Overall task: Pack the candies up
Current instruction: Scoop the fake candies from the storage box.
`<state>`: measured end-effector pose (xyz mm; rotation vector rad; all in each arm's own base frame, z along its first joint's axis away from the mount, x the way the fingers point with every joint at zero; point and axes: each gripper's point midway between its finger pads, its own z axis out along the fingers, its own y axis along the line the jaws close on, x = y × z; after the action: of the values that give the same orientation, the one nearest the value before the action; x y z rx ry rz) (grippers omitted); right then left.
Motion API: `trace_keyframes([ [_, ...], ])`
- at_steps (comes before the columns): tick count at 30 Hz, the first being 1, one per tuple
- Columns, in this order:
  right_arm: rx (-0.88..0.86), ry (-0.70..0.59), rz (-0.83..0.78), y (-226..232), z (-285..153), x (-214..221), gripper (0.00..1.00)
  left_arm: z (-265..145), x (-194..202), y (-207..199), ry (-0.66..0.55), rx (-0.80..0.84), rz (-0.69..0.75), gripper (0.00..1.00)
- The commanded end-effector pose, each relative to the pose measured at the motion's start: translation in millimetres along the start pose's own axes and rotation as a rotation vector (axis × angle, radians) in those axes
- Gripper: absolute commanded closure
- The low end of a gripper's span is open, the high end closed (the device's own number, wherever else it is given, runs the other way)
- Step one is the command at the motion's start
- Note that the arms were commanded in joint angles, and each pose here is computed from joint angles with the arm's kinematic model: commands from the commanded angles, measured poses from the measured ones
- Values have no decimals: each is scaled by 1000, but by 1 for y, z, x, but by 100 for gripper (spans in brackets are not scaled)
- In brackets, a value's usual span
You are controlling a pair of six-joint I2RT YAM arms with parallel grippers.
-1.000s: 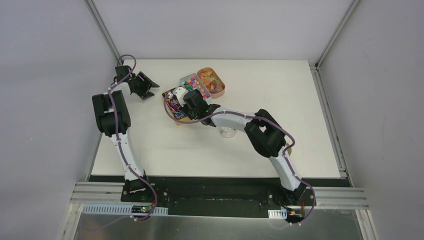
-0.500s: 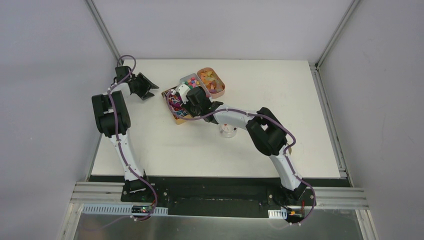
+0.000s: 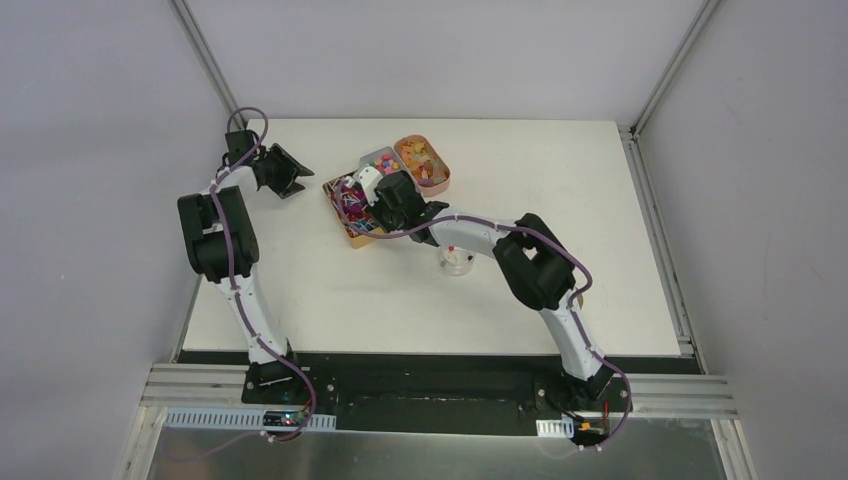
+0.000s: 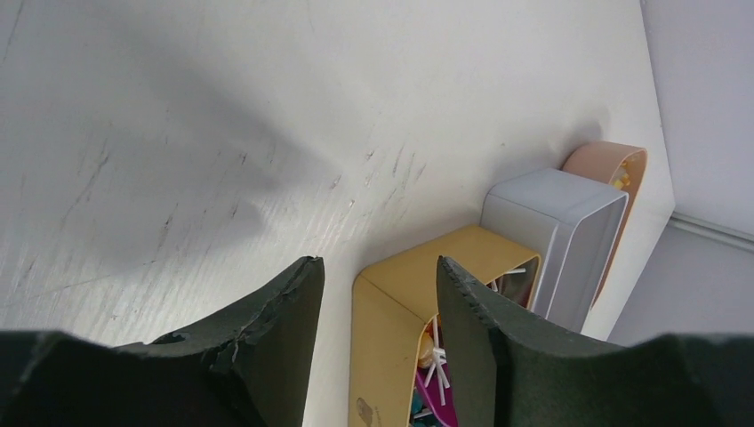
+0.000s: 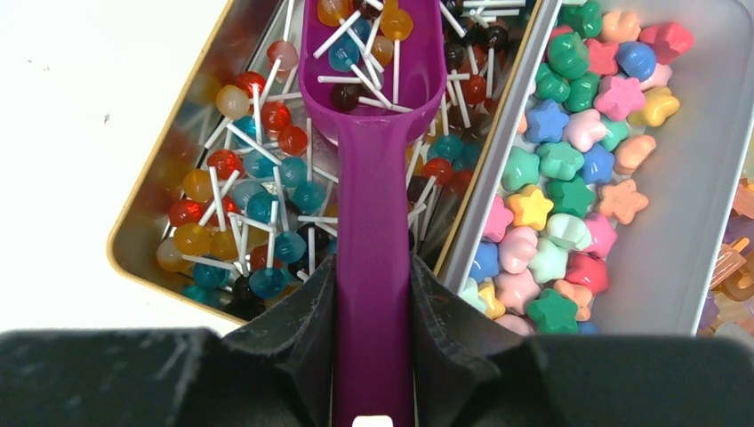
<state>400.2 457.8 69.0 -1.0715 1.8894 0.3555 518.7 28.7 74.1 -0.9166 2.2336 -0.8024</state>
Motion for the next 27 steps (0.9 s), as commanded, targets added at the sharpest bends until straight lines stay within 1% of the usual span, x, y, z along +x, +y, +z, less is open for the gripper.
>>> trace_keyframes([
  [1,15,-157,4,-14,-24,-56,100,-26,-15,-21,-77,24,31,50],
  [4,25,-170,10,-17,-29,-63,100,-27,-14,-20,-78,20,30,49],
  [13,51,-172,10,-22,-43,-65,100,-38,-11,-15,-87,12,32,49],
  [17,44,-185,10,-22,-52,-69,100,-42,-7,-14,-83,12,32,50],
  [19,38,-198,8,-21,-58,-71,100,-44,-4,-14,-81,12,35,52],
  [27,17,-232,14,-16,-76,-70,100,-49,6,-11,-63,13,32,52],
])
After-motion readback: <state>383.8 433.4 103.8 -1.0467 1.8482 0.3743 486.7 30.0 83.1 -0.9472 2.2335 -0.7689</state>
